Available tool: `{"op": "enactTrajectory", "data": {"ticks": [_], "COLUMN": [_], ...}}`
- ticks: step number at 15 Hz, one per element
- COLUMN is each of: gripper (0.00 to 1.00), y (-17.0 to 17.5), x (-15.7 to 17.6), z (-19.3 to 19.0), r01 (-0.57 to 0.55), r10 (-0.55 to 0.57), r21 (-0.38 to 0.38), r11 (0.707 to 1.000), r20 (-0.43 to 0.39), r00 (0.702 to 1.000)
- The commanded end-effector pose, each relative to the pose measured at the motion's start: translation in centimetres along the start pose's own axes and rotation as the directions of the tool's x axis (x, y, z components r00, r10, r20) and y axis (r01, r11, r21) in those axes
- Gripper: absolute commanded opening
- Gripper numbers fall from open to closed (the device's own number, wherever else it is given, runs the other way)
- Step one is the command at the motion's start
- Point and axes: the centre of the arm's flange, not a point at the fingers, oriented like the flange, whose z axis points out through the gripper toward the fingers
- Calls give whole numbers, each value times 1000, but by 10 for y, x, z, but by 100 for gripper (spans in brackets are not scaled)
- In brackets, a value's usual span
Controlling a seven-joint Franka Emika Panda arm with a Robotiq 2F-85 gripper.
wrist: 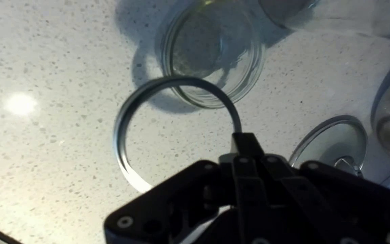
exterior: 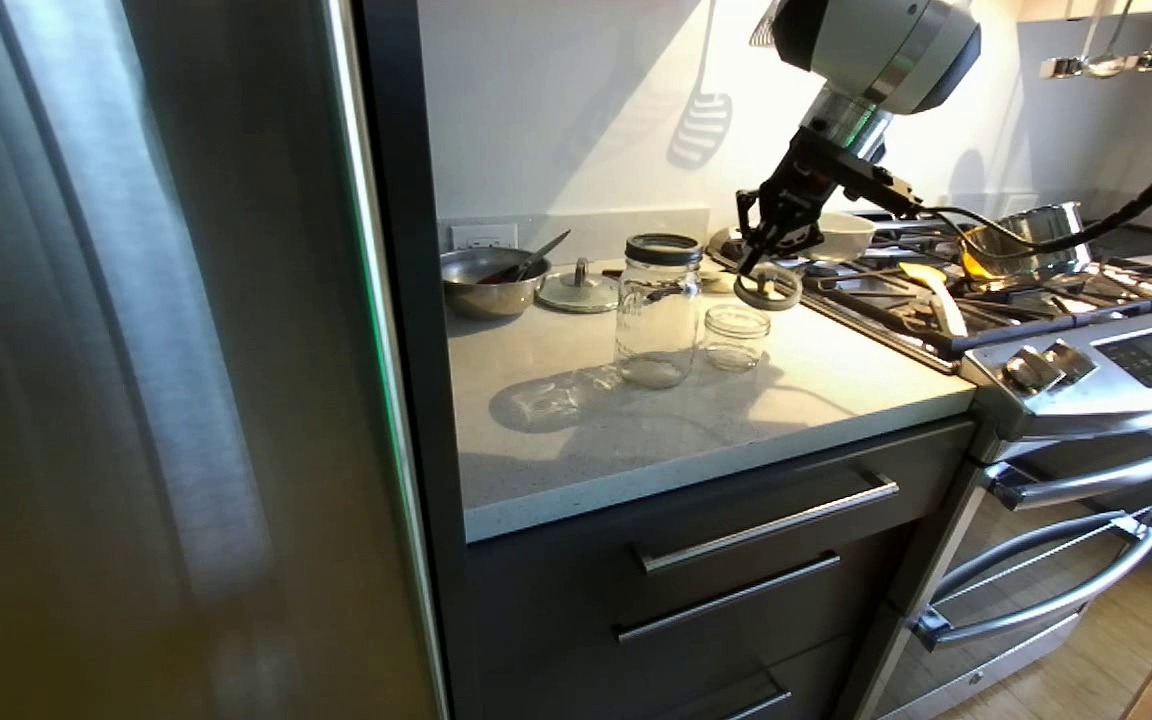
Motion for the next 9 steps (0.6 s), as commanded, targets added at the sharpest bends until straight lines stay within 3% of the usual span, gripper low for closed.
{"op": "enactTrajectory", "data": {"ticks": [1,7,8,9], "gripper": [0,0,26,27], "y": [8,12,16,19], "x": [-16,-18,-15,-10], "z": [1,5,3,-1], "r01": [-18,-18,-12,-15], "r10": [15,15,10,15], "r21": [77,82,53,33], "r11": [997,996,999,999], "r20": [31,38,28,21], "r00": [999,999,1000,1000]}}
